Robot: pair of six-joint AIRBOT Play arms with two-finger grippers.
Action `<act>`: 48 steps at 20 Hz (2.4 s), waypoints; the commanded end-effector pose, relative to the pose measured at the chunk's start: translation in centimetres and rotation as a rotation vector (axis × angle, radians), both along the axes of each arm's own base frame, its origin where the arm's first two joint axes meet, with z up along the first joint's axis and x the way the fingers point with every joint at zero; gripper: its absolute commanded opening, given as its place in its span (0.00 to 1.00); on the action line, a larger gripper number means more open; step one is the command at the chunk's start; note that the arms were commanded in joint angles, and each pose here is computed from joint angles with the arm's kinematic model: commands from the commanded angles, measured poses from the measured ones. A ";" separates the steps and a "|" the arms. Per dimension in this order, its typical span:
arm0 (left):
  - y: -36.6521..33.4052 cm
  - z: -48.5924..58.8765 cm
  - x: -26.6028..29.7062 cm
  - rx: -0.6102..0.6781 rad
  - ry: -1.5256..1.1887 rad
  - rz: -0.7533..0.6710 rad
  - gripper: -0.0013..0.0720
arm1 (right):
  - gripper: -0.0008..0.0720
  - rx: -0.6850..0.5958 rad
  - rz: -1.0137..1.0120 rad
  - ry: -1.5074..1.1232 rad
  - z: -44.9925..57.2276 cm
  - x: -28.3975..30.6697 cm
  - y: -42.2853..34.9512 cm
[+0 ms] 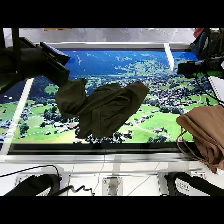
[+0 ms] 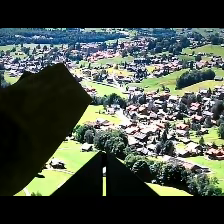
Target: Fold the clothes and pants, and hang the long-sleeved shirts on hangers.
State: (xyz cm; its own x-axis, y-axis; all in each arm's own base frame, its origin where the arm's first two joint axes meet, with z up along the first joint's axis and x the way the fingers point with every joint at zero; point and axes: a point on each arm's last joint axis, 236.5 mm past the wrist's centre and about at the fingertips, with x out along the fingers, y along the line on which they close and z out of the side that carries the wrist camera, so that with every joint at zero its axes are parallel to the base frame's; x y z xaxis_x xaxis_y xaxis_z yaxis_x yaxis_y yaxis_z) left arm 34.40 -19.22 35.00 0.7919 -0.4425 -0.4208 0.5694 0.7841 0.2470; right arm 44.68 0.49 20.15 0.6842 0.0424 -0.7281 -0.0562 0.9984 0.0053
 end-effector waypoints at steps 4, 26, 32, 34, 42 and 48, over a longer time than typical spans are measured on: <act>-0.6 0.4 1.5 -0.013 -0.041 0.006 0.05 | 0.05 0.201 0.122 0.036 0.0 -0.8 5.8; 30.0 -3.4 4.1 0.000 0.113 0.894 0.05 | 0.68 -0.378 1.526 0.145 -25.6 -20.4 40.5; 29.8 -7.1 4.4 0.015 0.200 0.886 0.05 | 0.86 -0.425 1.547 0.124 -29.4 -20.3 42.2; 29.8 -7.8 4.5 0.021 0.215 0.886 0.05 | 0.79 -0.461 1.496 0.106 -29.6 -18.9 41.8; 29.8 -7.3 5.0 0.015 0.185 0.881 0.05 | 0.52 -0.527 1.411 0.153 -31.4 -16.9 39.9; 29.9 -7.7 5.2 0.018 0.194 0.882 0.05 | 0.05 -0.547 1.386 0.158 -29.3 -16.0 39.7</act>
